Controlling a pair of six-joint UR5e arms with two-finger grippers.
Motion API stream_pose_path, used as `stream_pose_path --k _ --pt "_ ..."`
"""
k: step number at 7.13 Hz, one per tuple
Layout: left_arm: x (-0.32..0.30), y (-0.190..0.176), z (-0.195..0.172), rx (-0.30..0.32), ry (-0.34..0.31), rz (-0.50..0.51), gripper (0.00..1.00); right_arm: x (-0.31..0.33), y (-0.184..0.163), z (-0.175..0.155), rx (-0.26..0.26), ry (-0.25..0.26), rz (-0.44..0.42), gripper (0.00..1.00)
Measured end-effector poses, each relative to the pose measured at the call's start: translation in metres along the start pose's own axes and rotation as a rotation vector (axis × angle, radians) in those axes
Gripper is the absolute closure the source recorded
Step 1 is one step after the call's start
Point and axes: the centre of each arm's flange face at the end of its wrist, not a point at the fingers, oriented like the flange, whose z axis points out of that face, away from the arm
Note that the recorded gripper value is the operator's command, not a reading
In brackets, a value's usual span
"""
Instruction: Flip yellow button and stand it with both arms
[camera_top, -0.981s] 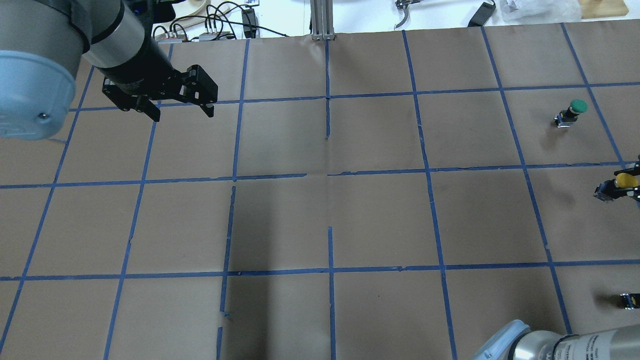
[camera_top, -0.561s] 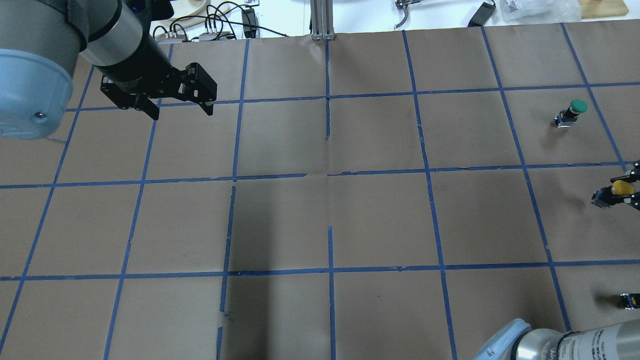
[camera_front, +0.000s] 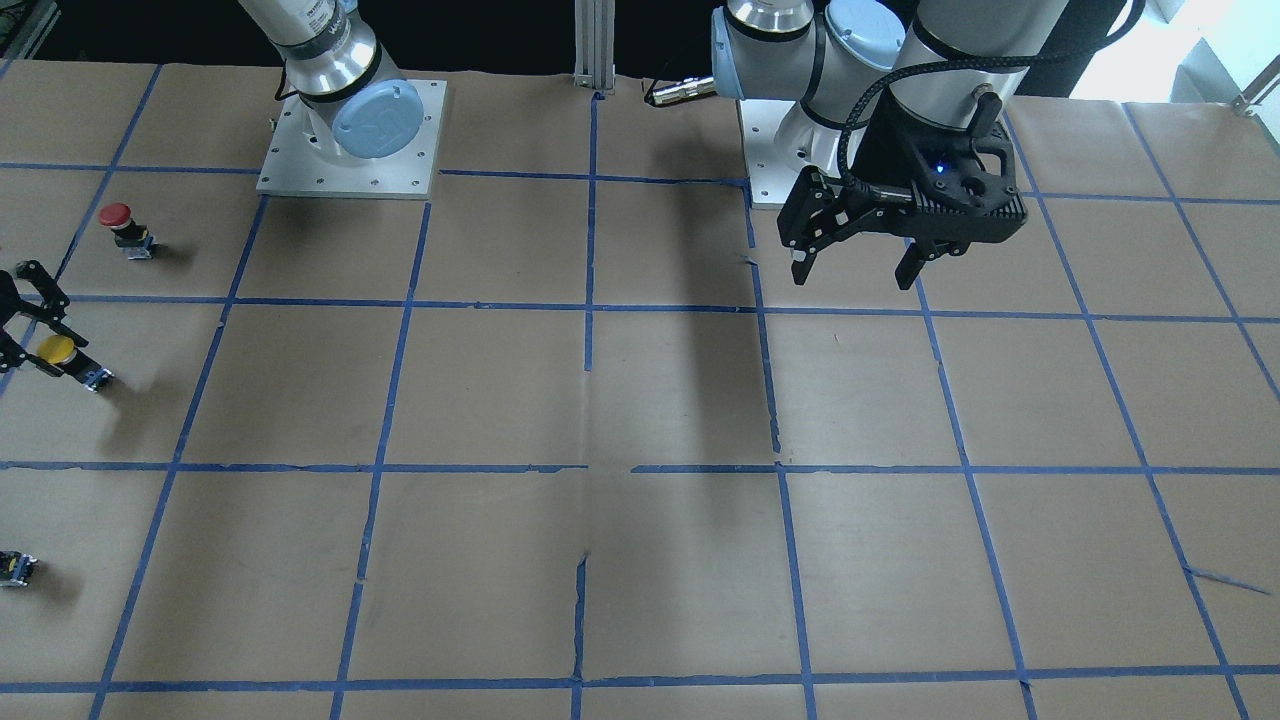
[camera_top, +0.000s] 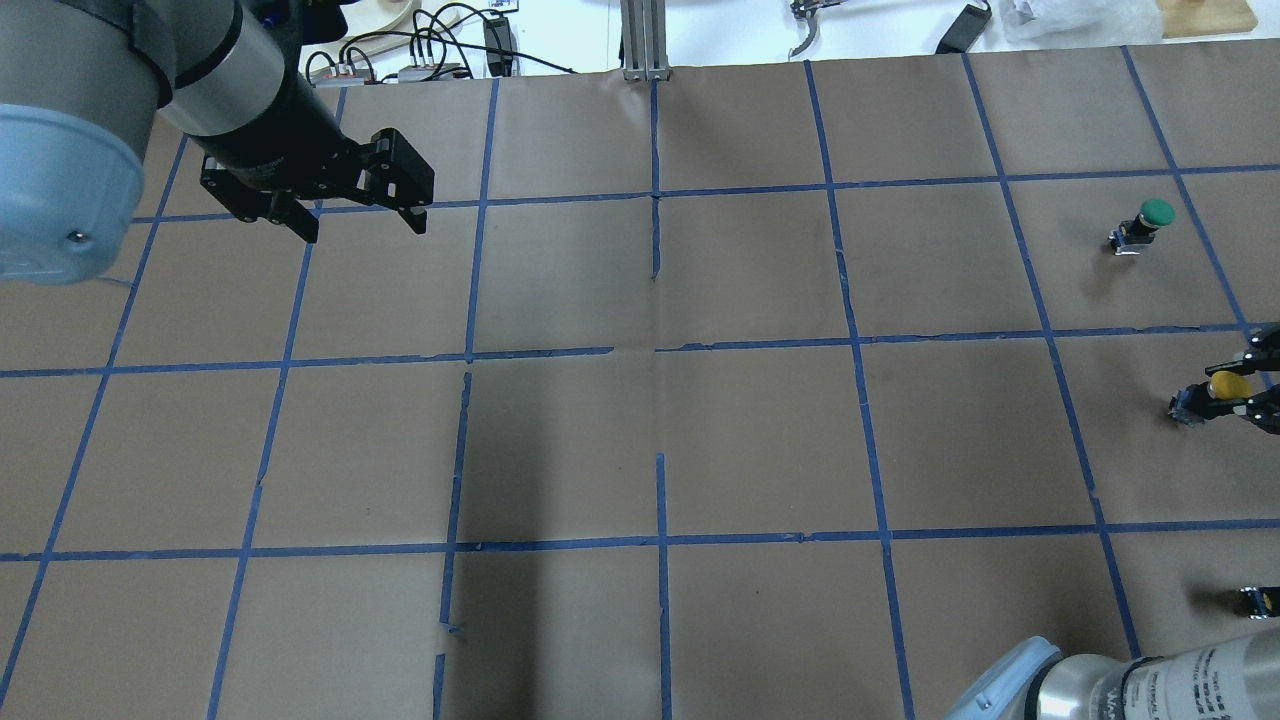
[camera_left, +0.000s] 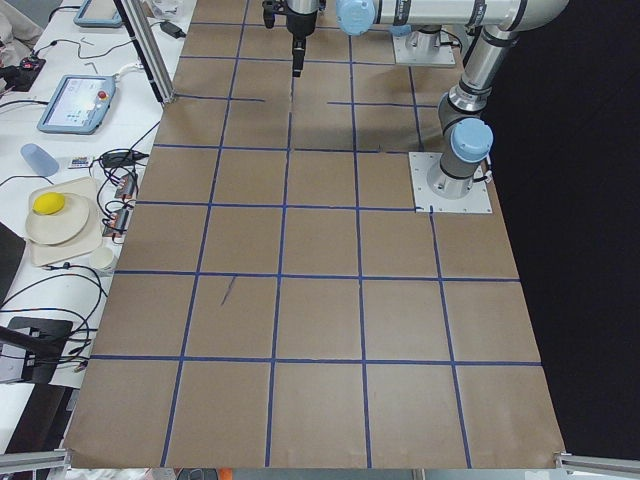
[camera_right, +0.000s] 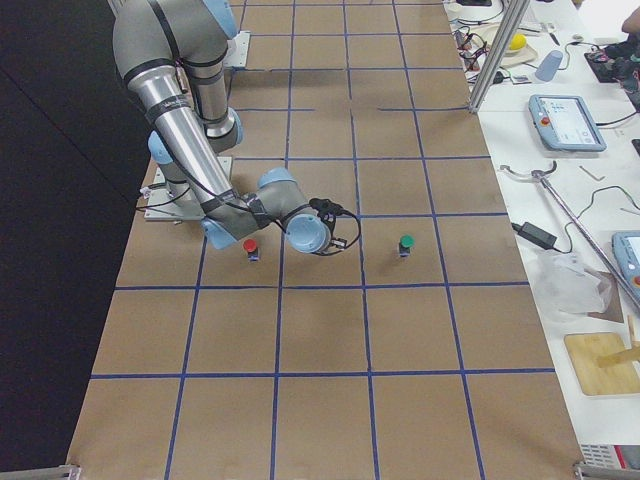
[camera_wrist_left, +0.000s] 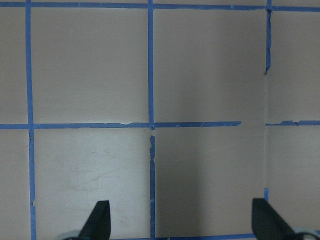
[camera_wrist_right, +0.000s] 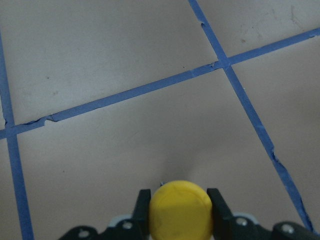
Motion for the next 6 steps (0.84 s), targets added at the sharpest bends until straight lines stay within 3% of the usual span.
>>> stream_pose_path --k 1,3,4,6 --pt "0.000 0.000 0.000 0.000 0.000 0.000 0.00 0.000 0.001 0.002 0.003 -0.005 0.005 0.01" --pt "0.000 0.000 0.000 0.000 0.000 0.000 0.00 -0.001 -0.002 -0.002 -0.003 -0.007 0.047 0.00" --pt "0.000 0.001 0.000 0.001 0.000 0.000 0.00 -0.001 -0.007 -0.009 -0.024 -0.003 0.096 0.00" --pt "0.000 0.001 -0.001 0.001 0.000 0.000 0.00 -0.007 -0.044 -0.050 -0.123 0.053 0.259 0.00"
